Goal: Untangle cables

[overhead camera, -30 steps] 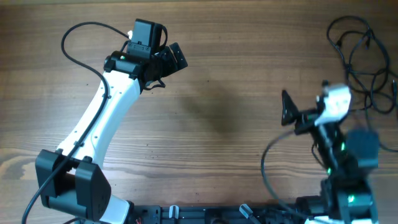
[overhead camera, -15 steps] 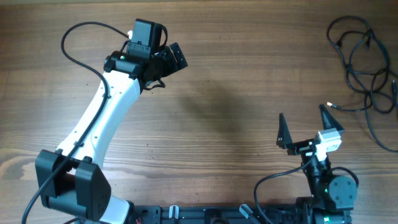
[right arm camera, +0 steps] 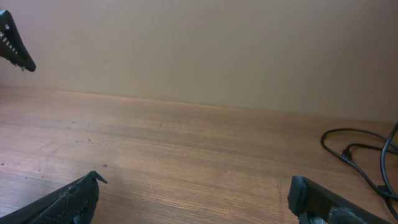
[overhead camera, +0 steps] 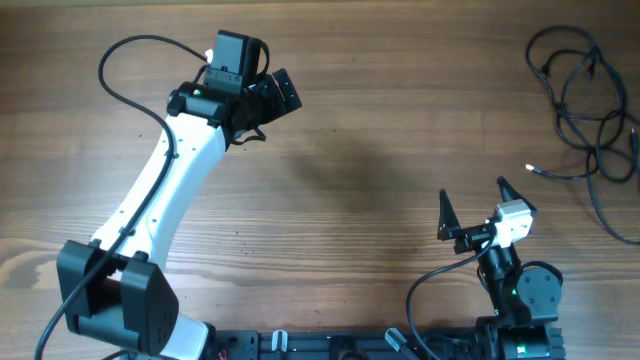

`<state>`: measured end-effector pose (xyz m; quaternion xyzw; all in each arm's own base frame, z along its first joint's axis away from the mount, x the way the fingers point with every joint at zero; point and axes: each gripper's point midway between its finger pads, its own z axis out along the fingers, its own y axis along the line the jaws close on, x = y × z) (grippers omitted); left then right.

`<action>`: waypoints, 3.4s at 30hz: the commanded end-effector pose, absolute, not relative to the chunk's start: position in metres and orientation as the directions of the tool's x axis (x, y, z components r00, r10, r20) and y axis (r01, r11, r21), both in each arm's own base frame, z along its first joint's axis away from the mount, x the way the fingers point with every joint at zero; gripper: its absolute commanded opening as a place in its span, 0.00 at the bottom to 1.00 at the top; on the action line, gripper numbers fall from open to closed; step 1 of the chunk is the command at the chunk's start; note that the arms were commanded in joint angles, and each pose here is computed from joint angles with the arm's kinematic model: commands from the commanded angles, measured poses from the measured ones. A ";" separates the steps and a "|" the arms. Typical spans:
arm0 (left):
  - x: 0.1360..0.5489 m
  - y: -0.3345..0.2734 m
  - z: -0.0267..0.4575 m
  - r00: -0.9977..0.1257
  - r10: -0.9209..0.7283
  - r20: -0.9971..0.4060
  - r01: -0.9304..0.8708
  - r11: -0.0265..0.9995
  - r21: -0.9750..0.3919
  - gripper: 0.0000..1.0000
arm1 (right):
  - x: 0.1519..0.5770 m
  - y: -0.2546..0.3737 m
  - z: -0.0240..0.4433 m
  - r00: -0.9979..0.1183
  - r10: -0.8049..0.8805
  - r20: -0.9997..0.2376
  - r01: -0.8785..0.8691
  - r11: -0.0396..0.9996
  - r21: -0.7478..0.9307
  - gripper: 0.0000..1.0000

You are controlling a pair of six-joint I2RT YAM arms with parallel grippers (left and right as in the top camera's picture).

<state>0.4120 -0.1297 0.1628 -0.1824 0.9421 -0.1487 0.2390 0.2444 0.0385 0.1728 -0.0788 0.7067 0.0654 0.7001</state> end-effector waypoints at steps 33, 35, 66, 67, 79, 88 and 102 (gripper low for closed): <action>0.413 -0.117 0.215 -0.758 -0.317 -0.570 -0.144 0.934 -0.328 1.00 | 0.245 0.039 0.172 -0.015 0.001 -1.000 -0.207 0.978 0.004 1.00; 0.420 -0.120 0.229 -0.725 -0.304 -0.618 -0.100 0.935 -0.342 1.00 | 0.245 0.039 0.172 -0.015 0.002 -1.000 -0.207 0.978 0.005 1.00; 0.257 -0.017 0.207 -0.004 -0.380 -0.925 0.090 0.921 -0.379 1.00 | 0.245 0.039 0.172 -0.015 0.001 -1.000 -0.207 0.978 0.004 1.00; 0.255 -0.017 0.206 0.006 -0.376 -0.927 0.094 0.923 -0.373 1.00 | 0.245 0.039 0.172 -0.015 0.002 -1.000 -0.207 0.978 0.005 1.00; 0.246 -0.012 0.182 0.004 -0.376 -0.927 0.061 0.925 -0.375 1.00 | 0.245 0.039 0.172 -0.015 0.002 -1.000 -0.207 0.978 0.005 1.00; 0.246 -0.012 0.157 -0.092 -0.377 -0.922 0.026 0.924 -0.381 1.00 | 0.245 0.039 0.172 -0.015 0.002 -1.000 -0.207 0.978 0.005 1.00; 0.246 -0.012 0.156 -0.093 -0.377 -0.922 0.025 0.925 -0.380 1.00 | 0.245 0.039 0.172 -0.015 0.002 -1.000 -0.207 0.978 0.005 1.00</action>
